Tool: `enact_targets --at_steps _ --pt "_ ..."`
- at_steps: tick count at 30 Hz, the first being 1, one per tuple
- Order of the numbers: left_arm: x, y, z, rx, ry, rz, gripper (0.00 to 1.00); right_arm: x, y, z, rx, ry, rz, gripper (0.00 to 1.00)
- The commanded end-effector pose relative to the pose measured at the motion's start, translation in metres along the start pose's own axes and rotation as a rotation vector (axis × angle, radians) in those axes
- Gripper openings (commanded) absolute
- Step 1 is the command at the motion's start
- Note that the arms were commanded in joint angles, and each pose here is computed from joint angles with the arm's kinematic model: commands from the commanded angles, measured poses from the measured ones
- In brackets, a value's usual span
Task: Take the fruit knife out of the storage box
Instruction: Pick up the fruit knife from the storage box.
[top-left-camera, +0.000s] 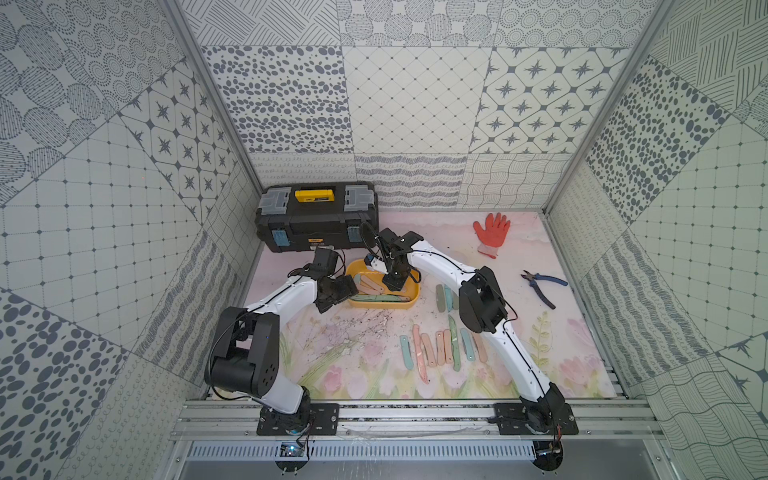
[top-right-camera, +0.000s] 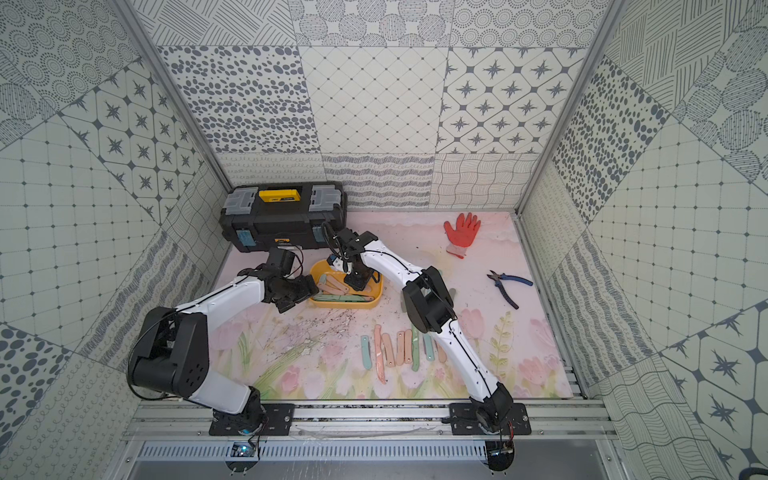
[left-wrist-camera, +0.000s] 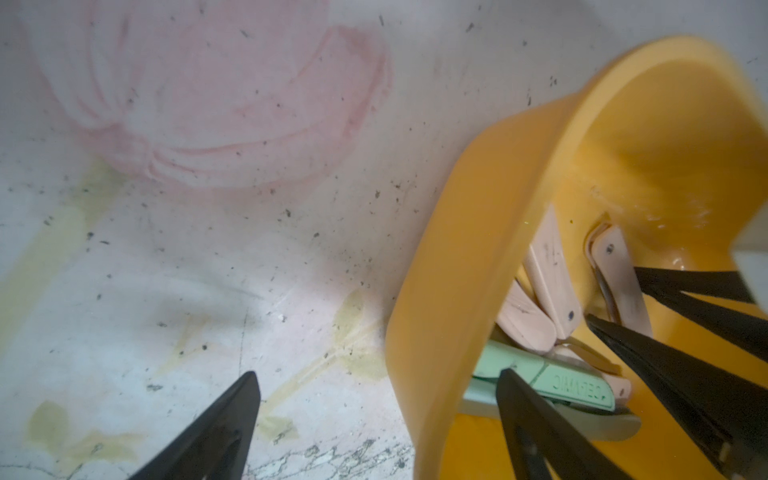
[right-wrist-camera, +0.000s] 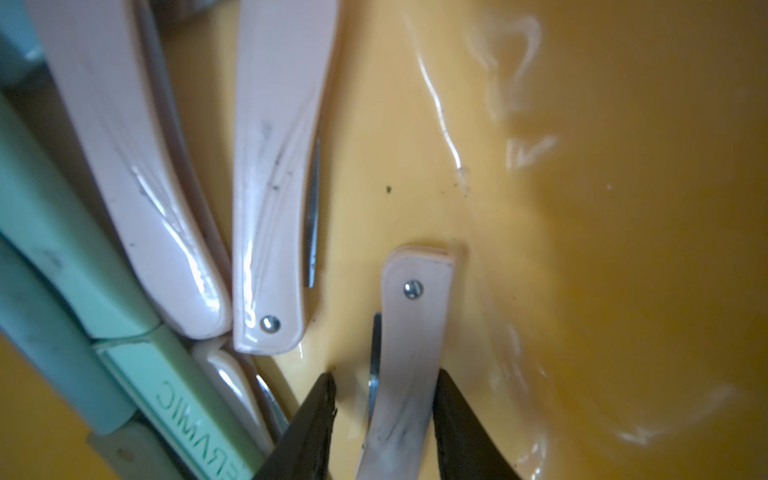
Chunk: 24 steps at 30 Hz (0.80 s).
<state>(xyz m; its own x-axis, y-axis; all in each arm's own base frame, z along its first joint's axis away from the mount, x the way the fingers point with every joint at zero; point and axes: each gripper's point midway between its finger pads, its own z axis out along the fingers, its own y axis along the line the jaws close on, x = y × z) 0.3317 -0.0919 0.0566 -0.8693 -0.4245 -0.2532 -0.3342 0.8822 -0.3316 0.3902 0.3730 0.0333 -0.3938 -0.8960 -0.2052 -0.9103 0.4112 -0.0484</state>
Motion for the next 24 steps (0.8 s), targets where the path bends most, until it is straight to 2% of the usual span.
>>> enact_targets --at_steps 1,4,9,18,24 --pt "-0.002 -0.003 -0.003 0.011 -0.002 0.022 0.89 0.0 0.002 0.001 0.001 0.014 0.004 0.41" --pt "-0.002 -0.003 -0.003 0.01 -0.004 0.022 0.89 0.002 0.001 0.004 0.008 0.027 0.005 0.47" --pt "-0.001 -0.002 -0.002 0.009 -0.002 0.021 0.89 0.006 0.003 0.011 0.005 0.054 0.001 0.47" --pt "-0.001 -0.003 -0.002 0.01 0.0 0.022 0.89 0.007 0.006 0.015 -0.001 0.065 0.004 0.4" --pt "-0.002 -0.003 -0.002 0.011 0.0 0.021 0.89 0.002 0.003 0.01 0.015 0.046 0.021 0.26"
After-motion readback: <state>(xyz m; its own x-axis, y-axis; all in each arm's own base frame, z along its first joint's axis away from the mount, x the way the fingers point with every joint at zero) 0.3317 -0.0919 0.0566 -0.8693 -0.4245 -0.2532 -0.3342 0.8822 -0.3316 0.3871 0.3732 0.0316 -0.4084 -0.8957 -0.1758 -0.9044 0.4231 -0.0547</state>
